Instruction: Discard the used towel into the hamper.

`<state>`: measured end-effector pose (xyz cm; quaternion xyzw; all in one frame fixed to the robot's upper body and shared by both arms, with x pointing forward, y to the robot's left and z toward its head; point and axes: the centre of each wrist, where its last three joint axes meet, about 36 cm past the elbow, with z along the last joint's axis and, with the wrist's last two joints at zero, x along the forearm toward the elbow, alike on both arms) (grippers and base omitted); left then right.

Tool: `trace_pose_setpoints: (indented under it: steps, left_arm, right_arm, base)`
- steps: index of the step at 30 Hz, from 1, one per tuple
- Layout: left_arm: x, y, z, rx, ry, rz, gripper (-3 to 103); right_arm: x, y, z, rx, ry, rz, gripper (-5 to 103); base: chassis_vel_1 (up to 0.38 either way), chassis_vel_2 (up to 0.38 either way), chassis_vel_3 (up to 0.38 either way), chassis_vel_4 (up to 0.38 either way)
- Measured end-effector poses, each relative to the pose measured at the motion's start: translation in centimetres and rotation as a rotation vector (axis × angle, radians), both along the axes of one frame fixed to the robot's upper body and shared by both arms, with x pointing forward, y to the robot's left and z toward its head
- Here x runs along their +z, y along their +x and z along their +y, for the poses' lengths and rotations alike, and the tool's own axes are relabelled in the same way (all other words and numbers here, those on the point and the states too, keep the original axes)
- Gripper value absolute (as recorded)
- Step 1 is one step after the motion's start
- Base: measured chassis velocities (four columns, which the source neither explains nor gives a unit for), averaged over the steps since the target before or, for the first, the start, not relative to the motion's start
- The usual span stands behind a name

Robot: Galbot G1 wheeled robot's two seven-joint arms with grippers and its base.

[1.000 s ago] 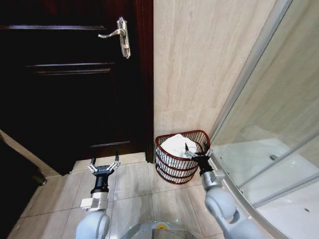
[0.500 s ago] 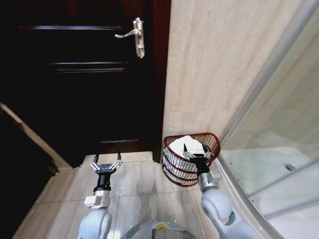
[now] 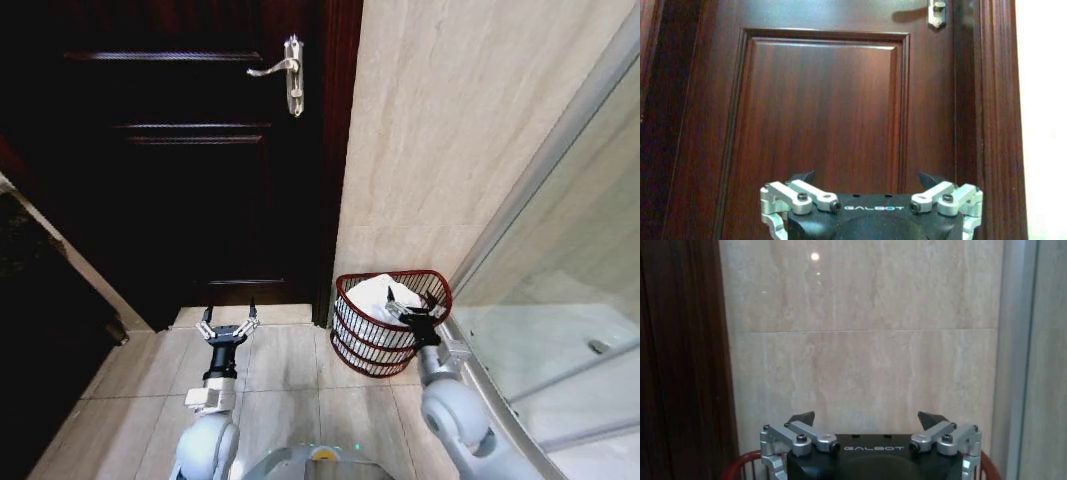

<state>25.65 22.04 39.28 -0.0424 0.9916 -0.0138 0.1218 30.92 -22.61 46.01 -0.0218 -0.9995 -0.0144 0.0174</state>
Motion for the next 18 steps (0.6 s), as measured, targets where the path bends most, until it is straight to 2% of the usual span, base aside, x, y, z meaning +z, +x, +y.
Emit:
trace_pose_setpoints:
  steps: [11, 18]
  left_arm:
    - [0.1, -0.57, 0.23, 0.011, 0.003, 0.018, 100]
    - [0.2, -0.53, 0.19, 0.007, 0.005, 0.013, 100]
  right_arm:
    - [-0.5, -0.2, 0.13, 0.012, 0.005, -0.025, 100]
    - [-0.5, -0.17, 0.08, 0.017, 0.005, -0.037, 100]
  base:
    - [-0.09, -0.092, 0.097, 0.084]
    - [0.023, 0.024, 0.007, 0.006]
